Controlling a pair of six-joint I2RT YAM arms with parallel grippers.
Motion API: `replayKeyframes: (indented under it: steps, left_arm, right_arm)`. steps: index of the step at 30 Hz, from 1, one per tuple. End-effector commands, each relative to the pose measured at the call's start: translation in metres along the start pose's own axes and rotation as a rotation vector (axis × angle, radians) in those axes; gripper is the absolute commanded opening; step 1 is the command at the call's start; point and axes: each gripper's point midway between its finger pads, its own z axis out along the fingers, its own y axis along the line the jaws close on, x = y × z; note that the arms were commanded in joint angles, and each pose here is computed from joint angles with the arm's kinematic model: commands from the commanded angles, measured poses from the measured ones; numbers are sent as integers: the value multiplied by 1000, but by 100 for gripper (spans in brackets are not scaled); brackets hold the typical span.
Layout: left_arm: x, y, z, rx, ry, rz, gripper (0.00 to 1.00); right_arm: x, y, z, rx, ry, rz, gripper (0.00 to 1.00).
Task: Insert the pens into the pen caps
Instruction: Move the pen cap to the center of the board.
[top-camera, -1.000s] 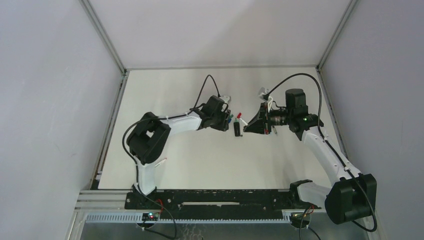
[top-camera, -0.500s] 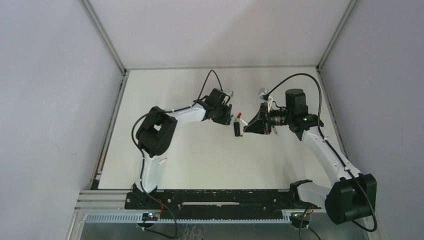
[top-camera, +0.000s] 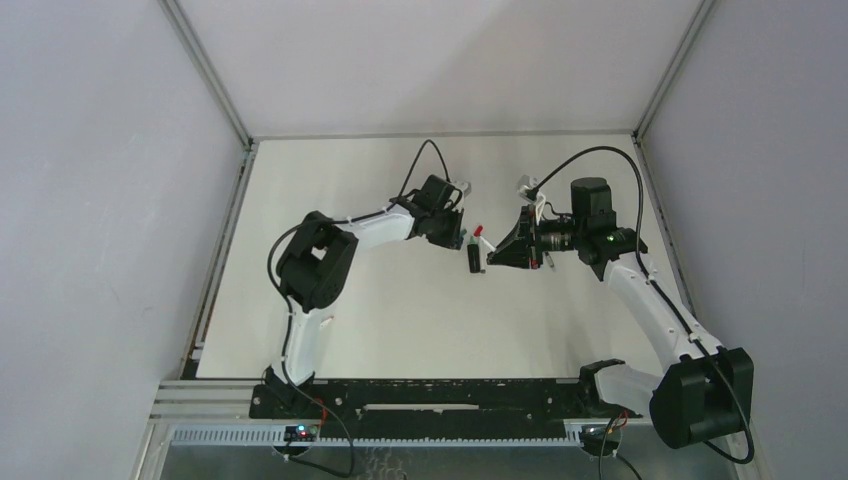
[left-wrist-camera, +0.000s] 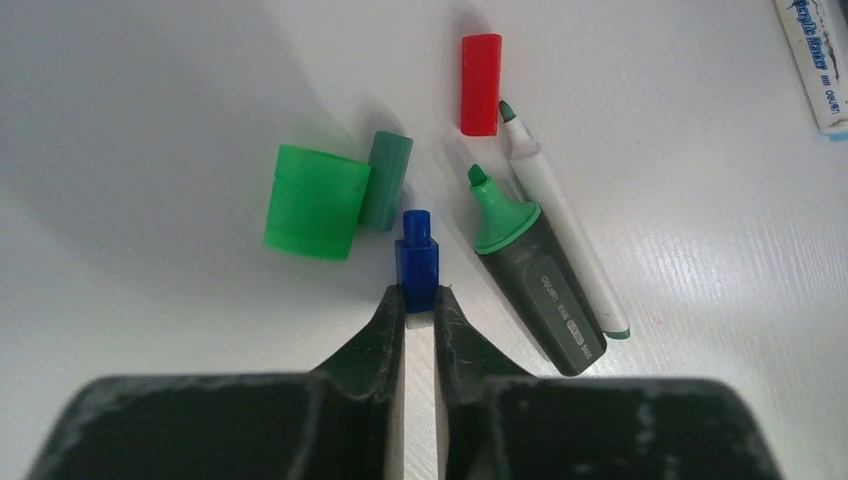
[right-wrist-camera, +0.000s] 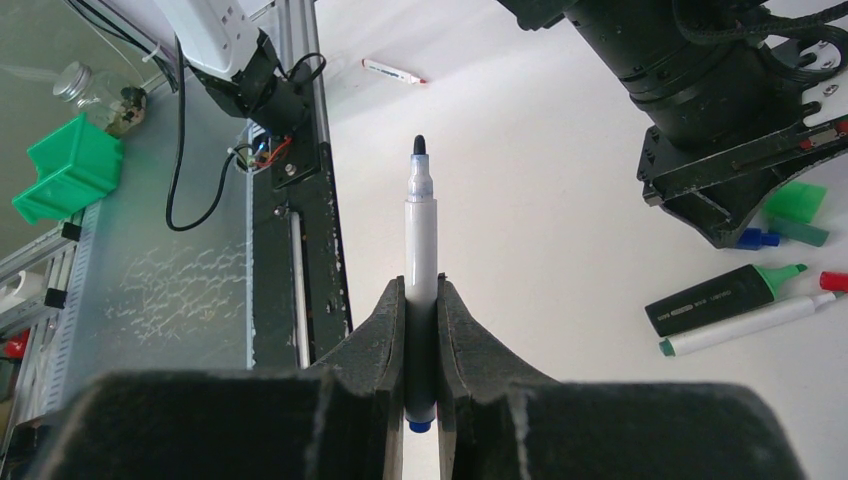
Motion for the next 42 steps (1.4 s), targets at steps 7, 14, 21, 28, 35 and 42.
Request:
replayKeyframes:
  steps: [7,14,21,28,35,42]
  left_arm:
    - [27,-6,-34,43,31,147,3]
    - [113,-11,-75,44,170,350,4]
    - [166,-40,-87,50,239,509,16]
    - [150,-24,-85,-112,169,441,36]
    - [123,-36,-102,-108,-53,278,47]
    - [125,-52,-134,23,-254,78,29]
  right_arm:
    - [-21,9,-7,-11,-36,-79,0]
    - [-21,11,-6,-20,-35,-78,0]
    - [-20,10,-6,-19,-34,-81,0]
    - [-21,10,-9,-13,-40,-81,0]
    - [-22,10,-10,-18,-44,-81,0]
    - [-23,13,-9,-29,-45,-90,0]
